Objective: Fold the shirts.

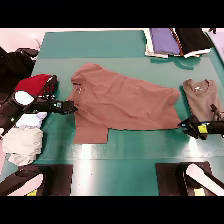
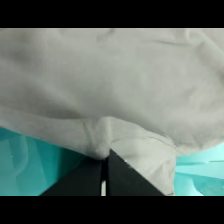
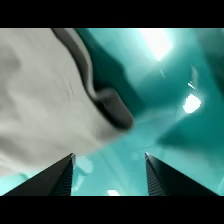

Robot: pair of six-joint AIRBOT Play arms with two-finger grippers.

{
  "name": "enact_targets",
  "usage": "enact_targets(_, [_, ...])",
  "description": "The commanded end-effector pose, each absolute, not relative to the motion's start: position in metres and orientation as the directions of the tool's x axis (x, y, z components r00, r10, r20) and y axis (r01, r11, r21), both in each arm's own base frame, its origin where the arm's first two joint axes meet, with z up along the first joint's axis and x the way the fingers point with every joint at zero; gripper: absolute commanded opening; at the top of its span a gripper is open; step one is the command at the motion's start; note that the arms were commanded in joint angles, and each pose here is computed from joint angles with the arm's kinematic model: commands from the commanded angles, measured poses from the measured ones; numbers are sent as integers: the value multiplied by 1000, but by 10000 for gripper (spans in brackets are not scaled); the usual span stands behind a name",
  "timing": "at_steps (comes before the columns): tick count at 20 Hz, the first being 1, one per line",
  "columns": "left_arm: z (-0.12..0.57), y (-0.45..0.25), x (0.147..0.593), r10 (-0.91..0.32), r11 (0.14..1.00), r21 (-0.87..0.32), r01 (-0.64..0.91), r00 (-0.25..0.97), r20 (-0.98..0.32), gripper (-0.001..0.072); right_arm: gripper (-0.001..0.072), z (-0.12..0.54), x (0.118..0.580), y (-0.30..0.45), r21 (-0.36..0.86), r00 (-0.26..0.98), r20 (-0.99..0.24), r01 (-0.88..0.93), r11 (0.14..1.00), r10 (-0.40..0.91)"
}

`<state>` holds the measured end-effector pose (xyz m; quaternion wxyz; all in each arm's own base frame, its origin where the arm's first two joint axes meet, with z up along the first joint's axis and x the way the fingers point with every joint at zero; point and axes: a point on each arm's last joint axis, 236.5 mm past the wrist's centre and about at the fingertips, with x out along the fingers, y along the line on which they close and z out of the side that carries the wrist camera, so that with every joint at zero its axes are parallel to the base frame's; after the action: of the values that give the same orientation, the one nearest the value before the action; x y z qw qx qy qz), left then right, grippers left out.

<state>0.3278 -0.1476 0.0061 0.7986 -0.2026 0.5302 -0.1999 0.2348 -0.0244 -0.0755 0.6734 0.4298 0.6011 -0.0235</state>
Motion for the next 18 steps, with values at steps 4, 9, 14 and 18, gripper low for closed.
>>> enact_targets(4, [7, -149, 326, -538, 836, -538, 107, 350, -767, 25, 141, -91, 288, 6, 566, 251, -823, 431, 703, 509])
enact_targets(9, [88, -146, 345, -534, 842, -489, 227, 479, -697, 24, 17, 6, 341, 22, 569, 400, -783, 152, 808, 476])
enact_targets(14, [348, -132, 331, -505, 862, -228, 453, 805, -310, 25, 17, 259, 360, 7, 340, 822, -485, -138, 930, 299])
enact_targets(18, [512, -121, 256, -493, 866, -71, 495, 869, 44, 24, 17, 410, 305, 5, 136, 963, -201, -152, 979, 177])
